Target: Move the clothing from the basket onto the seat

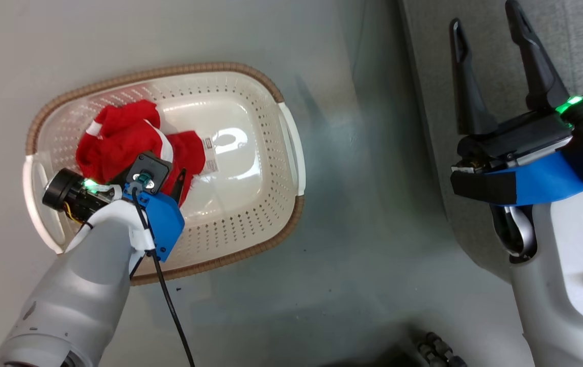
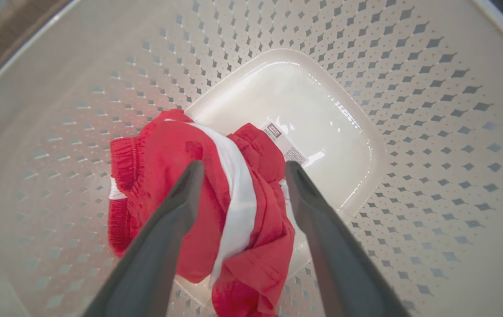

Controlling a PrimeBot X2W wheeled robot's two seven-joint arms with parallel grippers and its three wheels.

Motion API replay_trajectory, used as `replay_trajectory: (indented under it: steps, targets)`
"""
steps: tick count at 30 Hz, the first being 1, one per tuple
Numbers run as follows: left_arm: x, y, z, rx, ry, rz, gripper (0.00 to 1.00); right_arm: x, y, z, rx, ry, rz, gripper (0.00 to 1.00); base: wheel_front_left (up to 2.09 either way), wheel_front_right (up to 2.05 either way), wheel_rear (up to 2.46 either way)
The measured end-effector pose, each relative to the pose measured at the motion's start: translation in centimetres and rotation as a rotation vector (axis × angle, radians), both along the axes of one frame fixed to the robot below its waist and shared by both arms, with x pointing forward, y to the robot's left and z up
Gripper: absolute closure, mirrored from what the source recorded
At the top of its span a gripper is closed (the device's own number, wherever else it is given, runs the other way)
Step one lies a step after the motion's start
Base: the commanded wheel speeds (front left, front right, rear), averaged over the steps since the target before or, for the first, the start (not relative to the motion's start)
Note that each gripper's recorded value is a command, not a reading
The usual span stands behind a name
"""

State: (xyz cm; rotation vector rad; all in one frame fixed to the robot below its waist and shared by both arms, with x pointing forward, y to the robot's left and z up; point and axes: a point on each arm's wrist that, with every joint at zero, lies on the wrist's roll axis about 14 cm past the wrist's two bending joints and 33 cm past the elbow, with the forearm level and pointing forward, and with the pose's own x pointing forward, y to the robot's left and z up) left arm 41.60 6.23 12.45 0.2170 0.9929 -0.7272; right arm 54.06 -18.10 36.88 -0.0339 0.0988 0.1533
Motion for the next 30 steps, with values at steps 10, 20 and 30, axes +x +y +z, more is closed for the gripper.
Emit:
replay_trajectory:
  steps: [10,20,30]
  targets:
    - [-1.3,1.2,-4.2,0.052,0.114,0.013,0.00,0.8,0.5,-3.6,-0.002,0.043,0.018,0.00,0.00,0.00,0.00]
    - [-2.3,1.0,-7.7,0.064,0.178,-0.008,0.00,1.1,0.7,-6.2,-0.005,0.070,0.027,0.00,0.00,0.00,0.00]
    - [-2.7,1.0,-8.6,0.086,0.192,-0.050,1.00,1.1,0.4,-6.6,-0.013,0.071,0.021,0.00,0.00,0.00,0.00]
